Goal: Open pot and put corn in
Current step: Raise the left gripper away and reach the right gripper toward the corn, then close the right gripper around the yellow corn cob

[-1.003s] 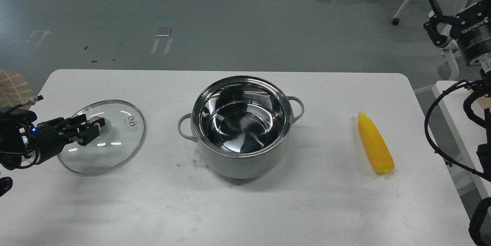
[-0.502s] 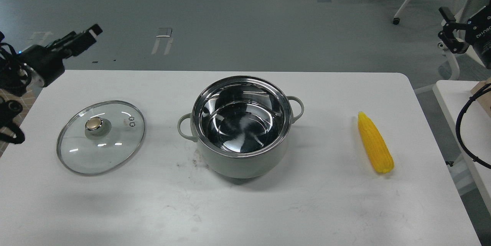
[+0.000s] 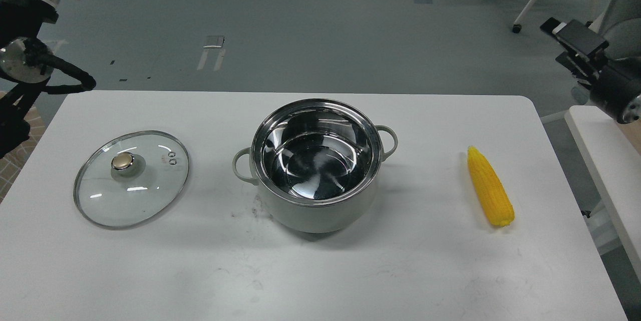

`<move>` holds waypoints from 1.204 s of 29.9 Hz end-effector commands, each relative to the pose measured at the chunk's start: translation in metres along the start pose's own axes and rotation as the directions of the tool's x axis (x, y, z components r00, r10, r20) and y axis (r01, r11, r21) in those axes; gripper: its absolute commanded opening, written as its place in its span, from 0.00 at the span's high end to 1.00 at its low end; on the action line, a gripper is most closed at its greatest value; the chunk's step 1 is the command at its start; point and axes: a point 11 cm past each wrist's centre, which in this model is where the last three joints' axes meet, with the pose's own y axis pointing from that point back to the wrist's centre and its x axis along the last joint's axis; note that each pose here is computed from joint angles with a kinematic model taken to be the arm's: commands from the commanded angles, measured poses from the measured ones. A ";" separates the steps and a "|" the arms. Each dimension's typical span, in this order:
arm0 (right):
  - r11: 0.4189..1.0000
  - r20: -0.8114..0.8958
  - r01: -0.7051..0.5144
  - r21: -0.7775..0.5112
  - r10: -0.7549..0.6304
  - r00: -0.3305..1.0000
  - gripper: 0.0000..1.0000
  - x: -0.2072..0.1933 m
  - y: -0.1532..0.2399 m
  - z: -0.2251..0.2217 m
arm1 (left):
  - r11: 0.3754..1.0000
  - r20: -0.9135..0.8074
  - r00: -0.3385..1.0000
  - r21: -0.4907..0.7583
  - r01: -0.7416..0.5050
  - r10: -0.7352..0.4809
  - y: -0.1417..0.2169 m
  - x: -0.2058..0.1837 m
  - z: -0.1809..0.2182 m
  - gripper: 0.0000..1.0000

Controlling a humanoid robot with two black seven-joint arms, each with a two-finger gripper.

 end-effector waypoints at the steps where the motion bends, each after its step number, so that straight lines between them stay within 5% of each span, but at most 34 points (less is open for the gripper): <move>1: 0.988 -0.196 0.095 -0.121 -0.118 0.974 0.00 -0.030 -0.005 0.018 | 1.000 -0.079 0.997 0.015 0.015 -0.013 0.008 -0.006 -0.022 0.02; 7: 0.951 -0.366 0.158 -0.267 -0.252 0.896 0.02 -0.089 -0.004 0.059 | 0.998 -0.127 0.992 0.058 0.005 0.002 0.019 -0.011 -0.051 0.02; 10: 0.940 -0.364 0.194 -0.281 -0.291 0.884 0.04 -0.114 -0.006 0.067 | 0.998 -0.130 0.992 0.058 0.006 0.002 0.020 -0.011 -0.052 0.02; 14: 0.922 -0.316 0.250 -0.297 -0.342 0.885 0.20 -0.149 -0.003 0.077 | 0.998 -0.130 0.992 0.057 0.007 0.001 0.019 -0.011 -0.051 0.02; 23: 0.893 -0.292 0.315 -0.321 -0.409 0.864 0.28 -0.180 -0.001 0.085 | 0.998 -0.140 0.990 0.057 0.012 -0.003 0.018 -0.015 -0.055 0.02; 29: 0.886 -0.287 0.328 -0.329 -0.425 0.859 0.56 -0.186 0.001 0.087 | 0.998 -0.139 0.990 0.057 0.011 -0.003 0.018 -0.015 -0.054 0.02; 32: 0.905 -0.293 0.293 -0.309 -0.384 0.876 0.97 -0.183 -0.003 0.081 | 0.998 -0.139 0.990 0.057 0.011 -0.003 0.018 -0.015 -0.054 0.02; 36: 0.929 -0.312 0.224 -0.295 -0.315 0.896 1.00 -0.171 -0.009 0.076 | 0.998 -0.135 0.991 0.057 0.010 -0.002 0.018 -0.014 -0.053 0.02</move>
